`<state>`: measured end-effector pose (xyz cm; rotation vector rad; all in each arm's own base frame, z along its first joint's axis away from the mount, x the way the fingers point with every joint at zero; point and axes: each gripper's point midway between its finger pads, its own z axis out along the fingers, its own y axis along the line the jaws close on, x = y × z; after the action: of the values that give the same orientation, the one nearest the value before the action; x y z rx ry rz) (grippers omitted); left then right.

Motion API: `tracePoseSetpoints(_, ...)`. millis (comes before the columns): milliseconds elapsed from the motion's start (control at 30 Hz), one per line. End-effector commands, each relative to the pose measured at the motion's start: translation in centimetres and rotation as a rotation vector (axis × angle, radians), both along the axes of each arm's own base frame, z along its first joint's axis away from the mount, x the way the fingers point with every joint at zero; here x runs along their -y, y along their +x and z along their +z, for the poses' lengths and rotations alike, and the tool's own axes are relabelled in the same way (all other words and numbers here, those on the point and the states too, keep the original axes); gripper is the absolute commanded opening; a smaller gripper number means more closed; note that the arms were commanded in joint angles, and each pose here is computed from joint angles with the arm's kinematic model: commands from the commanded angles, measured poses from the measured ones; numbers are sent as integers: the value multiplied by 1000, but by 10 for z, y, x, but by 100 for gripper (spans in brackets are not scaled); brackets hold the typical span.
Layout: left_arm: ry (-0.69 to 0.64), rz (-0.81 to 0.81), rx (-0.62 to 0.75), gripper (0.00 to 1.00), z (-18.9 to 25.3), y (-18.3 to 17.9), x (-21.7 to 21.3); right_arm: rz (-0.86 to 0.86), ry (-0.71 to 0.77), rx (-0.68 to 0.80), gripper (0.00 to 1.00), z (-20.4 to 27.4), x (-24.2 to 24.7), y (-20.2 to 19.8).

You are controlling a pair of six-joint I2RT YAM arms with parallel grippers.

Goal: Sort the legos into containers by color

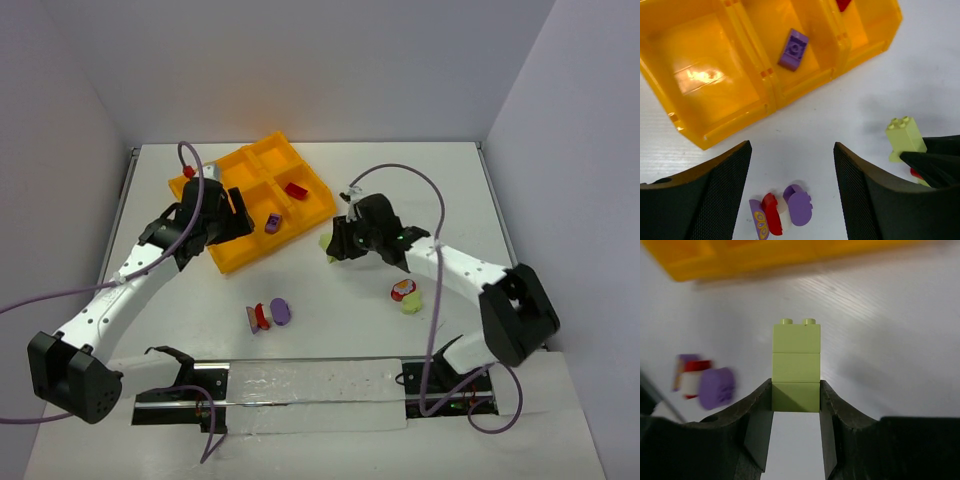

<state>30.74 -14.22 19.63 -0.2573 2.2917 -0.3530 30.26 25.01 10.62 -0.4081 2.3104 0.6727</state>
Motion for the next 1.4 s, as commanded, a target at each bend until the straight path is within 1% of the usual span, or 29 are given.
tracePoseSetpoints(0, -137, -190, 165, 76, 53, 14, 23, 340, 335, 127, 0, 79, -27, -37)
tracePoseSetpoints(67, -200, -275, 193, 79, 64, 10, 30, 409, 406, 120, 0, 93, -26, -47)
tracePoseSetpoints(100, -261, -365, 206, 80, 70, 1, 42, 426, 436, 107, 0, 96, -23, -50)
tracePoseSetpoints(167, -343, -493, 302, 84, 95, -8, 57, 450, 504, 99, 0, 107, -17, -53)
tracePoseSetpoints(233, -409, -618, 354, 87, 107, -24, 71, 479, 562, 98, 0, 117, -16, -59)
tracePoseSetpoints(333, -533, -868, 373, 91, 113, -59, 93, 516, 630, 103, 0, 132, -14, -69)
tracePoseSetpoints(367, -557, -923, 383, 93, 115, -65, 97, 533, 640, 102, 0, 135, -14, -73)
tracePoseSetpoints(433, -598, -979, 385, 94, 113, -67, 103, 560, 660, 102, 0, 142, -14, -78)
tracePoseSetpoints(567, -639, -1068, 370, 96, 110, -76, 112, 595, 677, 116, 0, 154, -13, -87)
tracePoseSetpoints(767, -602, -1149, 341, 96, 105, -84, 131, 633, 692, 114, 0, 161, -16, -93)
tracePoseSetpoints(933, -610, -1174, 286, 95, 93, -82, 145, 674, 700, 113, 0, 167, -22, -100)
tracePoseSetpoints(1367, -637, -1227, 236, 89, 93, -90, 158, 735, 685, 108, 1, 171, -33, -108)
